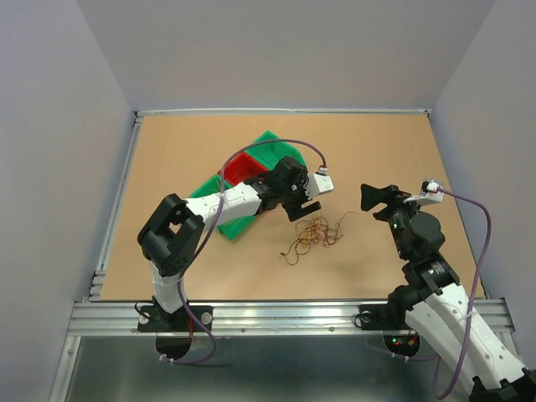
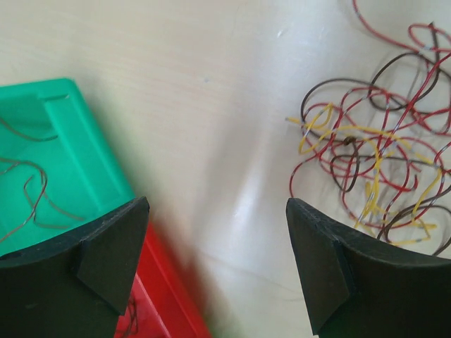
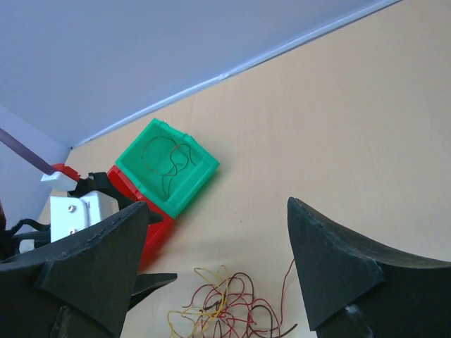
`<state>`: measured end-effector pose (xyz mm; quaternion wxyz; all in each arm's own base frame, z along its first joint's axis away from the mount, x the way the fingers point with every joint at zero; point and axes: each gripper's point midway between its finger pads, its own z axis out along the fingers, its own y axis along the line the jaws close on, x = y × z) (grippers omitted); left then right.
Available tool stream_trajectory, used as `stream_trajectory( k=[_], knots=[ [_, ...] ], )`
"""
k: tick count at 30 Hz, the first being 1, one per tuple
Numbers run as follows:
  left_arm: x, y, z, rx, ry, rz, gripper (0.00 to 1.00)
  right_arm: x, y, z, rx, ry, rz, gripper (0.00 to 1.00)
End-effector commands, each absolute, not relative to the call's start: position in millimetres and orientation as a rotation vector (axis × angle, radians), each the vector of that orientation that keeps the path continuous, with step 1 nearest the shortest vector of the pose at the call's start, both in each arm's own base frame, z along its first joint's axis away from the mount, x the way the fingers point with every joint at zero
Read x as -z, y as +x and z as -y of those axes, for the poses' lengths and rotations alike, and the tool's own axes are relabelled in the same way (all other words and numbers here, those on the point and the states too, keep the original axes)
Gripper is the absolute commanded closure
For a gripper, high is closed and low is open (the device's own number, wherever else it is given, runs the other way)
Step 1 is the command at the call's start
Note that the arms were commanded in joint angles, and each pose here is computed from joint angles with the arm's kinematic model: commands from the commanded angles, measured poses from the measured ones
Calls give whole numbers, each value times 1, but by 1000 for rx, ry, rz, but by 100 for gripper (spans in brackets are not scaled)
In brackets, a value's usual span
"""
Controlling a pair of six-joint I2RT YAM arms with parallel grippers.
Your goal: Untangle the cables
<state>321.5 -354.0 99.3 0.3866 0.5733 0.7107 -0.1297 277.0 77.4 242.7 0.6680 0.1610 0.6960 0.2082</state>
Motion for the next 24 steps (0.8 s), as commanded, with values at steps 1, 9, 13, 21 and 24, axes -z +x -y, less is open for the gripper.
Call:
stream_trajectory(
  k=[1, 9, 13, 21, 24],
  knots=[
    [-139, 318, 392, 464, 1448, -1678, 9, -231, 273, -63, -414, 432, -1575, 16],
    [-141, 297, 416, 597, 1520, -1624, 11, -223, 279, -59, -362, 453, -1608, 16],
    [-123, 305, 431, 575, 1547, -1667, 21, -223, 280, -63, -375, 447, -1621, 16],
    [-84, 302, 422, 515, 1598, -1750, 96, -228, 275, -65, -400, 420, -1600, 17],
    [-119, 300, 414, 497, 1552, -1677, 100, -231, 271, -78, -438, 307, -1614, 17]
  ],
)
